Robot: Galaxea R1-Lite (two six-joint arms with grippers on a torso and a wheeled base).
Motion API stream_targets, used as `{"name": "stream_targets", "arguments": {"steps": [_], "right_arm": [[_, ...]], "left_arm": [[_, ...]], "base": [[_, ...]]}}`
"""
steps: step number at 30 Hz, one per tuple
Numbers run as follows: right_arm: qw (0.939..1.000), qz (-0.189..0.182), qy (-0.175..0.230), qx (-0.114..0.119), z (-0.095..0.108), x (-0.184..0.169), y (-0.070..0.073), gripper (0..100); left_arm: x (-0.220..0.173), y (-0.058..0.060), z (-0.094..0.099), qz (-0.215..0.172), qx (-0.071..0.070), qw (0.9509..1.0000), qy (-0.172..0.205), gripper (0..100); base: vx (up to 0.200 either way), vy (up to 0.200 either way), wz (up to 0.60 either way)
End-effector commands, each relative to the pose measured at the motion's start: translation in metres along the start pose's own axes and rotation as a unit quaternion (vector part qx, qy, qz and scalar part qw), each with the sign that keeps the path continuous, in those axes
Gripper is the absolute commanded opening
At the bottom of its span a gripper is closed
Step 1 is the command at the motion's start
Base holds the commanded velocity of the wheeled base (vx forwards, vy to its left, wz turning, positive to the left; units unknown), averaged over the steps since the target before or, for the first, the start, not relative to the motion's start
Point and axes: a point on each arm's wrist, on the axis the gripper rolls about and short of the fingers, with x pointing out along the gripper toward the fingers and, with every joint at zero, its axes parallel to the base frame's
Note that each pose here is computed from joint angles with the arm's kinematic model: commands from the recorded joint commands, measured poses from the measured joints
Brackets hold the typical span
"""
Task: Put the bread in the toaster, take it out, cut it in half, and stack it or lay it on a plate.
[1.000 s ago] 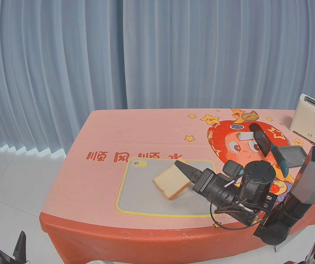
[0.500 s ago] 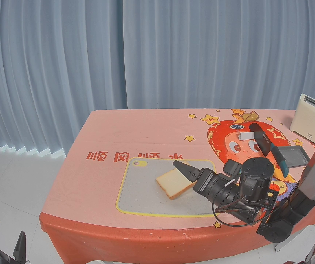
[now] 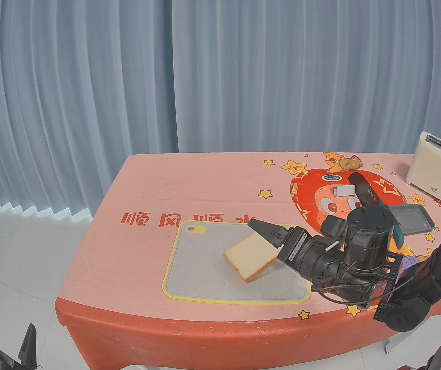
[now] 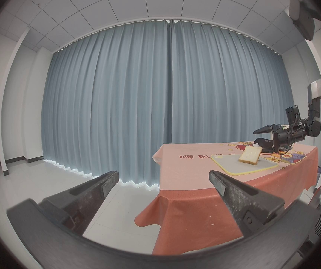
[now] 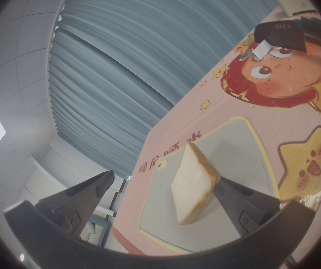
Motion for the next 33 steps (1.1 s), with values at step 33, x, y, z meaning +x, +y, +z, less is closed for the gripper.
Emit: {"name": "stream_targets", "arguments": {"steps": [33], "right_arm": [[0.9914, -0.076, 0.096, 0.046, -0.010, -0.022, 0.008, 100]], "left_arm": [[0.001, 0.000, -0.005, 0.000, 0.000, 1.0000, 0.006, 100]], "base": [[0.000, 0.000, 0.00]]}}
